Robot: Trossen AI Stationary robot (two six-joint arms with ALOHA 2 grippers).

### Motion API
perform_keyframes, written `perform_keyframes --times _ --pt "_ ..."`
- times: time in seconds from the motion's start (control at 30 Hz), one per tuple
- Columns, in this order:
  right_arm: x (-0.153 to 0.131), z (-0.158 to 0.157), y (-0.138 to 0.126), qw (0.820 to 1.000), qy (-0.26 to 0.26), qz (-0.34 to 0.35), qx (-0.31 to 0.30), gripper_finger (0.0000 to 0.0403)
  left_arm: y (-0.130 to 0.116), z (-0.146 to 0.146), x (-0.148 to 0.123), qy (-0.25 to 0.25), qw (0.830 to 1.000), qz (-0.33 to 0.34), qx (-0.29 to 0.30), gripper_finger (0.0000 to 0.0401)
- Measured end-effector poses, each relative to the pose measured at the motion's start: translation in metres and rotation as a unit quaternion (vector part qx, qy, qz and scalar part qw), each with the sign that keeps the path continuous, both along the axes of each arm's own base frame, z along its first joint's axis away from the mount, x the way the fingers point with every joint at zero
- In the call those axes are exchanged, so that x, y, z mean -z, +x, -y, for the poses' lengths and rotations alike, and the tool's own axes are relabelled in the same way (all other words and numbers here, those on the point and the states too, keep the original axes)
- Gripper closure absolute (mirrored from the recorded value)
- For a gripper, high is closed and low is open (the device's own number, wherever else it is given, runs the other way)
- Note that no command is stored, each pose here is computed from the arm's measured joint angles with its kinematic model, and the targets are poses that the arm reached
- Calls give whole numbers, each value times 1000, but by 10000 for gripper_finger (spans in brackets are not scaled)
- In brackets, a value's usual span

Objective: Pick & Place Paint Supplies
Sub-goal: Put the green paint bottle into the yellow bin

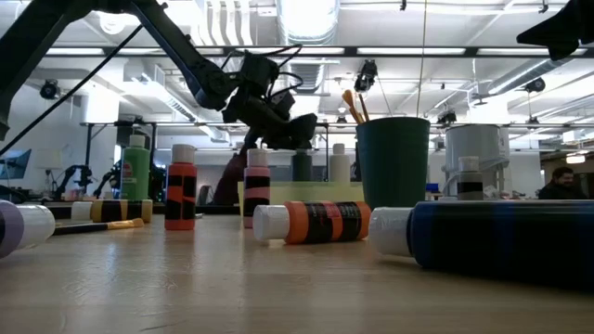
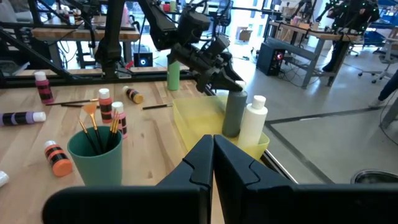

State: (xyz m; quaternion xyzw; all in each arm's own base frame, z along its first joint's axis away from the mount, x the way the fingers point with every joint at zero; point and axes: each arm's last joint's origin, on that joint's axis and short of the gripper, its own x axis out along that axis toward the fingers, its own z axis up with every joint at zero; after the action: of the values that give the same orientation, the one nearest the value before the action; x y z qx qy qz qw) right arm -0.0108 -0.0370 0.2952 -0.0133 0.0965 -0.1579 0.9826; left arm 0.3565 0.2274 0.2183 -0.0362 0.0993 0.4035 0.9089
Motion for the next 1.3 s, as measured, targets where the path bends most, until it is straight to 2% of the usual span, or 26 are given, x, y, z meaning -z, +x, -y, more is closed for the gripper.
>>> perform_keyframes --times 0.17,0.4,0.57,0.77,1.03,1.3 --pt "0 0 0 1000 0 0 0 394 0 1 0 -7 1000 2 9 210" --pt "0 0 0 1000 0 0 0 394 0 1 -3 -7 1000 2 10 145" --pt "0 0 0 1000 0 0 0 394 -3 2 -18 10 1000 -5 14 114" --pt "0 0 0 1000 0 0 0 394 -14 10 -55 39 999 7 21 112" --pt "0 0 0 1000 0 0 1 394 -54 34 -121 86 996 2 25 114" --pt "0 0 0 1000 0 0 1 394 -118 73 -170 60 998 -17 22 114"
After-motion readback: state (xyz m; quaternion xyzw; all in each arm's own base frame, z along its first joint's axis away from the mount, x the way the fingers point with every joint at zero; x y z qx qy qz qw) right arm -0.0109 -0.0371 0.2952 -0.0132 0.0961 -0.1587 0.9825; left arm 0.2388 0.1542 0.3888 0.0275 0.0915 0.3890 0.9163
